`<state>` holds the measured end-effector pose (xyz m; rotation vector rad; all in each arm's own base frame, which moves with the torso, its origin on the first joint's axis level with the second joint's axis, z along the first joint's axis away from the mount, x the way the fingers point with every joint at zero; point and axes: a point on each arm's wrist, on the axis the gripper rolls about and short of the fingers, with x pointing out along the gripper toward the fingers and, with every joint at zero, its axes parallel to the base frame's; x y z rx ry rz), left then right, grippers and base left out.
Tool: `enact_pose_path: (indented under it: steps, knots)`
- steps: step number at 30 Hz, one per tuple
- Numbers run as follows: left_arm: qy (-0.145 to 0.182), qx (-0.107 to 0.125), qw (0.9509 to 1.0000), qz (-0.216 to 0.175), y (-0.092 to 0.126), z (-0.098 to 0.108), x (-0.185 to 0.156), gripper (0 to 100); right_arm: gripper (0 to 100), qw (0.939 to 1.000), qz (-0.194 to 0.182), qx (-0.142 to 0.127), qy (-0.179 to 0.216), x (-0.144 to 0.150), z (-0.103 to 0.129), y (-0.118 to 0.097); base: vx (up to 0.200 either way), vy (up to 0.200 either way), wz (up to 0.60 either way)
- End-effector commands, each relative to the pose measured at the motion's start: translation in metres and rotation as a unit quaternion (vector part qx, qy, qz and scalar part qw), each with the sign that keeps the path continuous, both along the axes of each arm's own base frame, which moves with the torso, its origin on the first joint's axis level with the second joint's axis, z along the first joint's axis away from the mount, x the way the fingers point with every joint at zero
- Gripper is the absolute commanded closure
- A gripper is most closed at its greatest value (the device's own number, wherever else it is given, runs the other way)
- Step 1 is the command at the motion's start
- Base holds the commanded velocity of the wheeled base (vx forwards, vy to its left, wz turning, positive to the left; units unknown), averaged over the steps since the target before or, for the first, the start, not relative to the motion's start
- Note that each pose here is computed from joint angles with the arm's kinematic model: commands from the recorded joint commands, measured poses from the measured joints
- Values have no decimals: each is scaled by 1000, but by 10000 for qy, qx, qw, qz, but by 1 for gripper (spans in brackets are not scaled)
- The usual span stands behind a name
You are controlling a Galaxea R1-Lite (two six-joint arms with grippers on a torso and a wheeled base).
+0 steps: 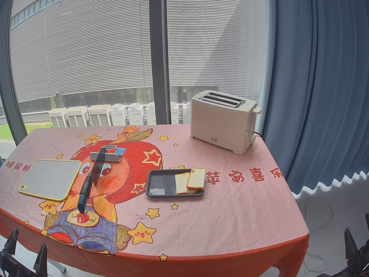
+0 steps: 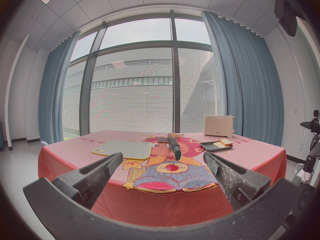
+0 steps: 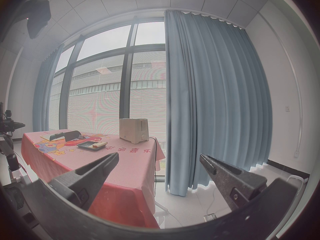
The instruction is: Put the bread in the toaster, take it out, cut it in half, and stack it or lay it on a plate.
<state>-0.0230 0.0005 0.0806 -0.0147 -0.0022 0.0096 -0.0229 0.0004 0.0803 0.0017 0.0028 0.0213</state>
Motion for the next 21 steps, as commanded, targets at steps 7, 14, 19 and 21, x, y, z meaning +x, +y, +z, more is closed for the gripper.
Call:
enact_pose_path:
  steps: [7, 14, 19, 21]
  knots:
    - [18, 265, 9996, -94, 0, -5, 0, 0, 0, 10000, 9, -1, 25, 0, -4, 0, 0, 0, 0]
    - [9, 373, 9988, -331, -1, -5, 0, 0, 0, 10000, 1, -1, 25, 0, -4, 0, 0, 0, 0]
    - [17, 127, 9998, -163, -1, -5, 0, 0, 0, 10000, 1, -1, 25, 0, -4, 0, 0, 0, 0]
    - [18, 97, 9999, -102, -1, -5, 0, 0, 0, 10000, 1, -1, 25, 0, -4, 0, 0, 0, 0]
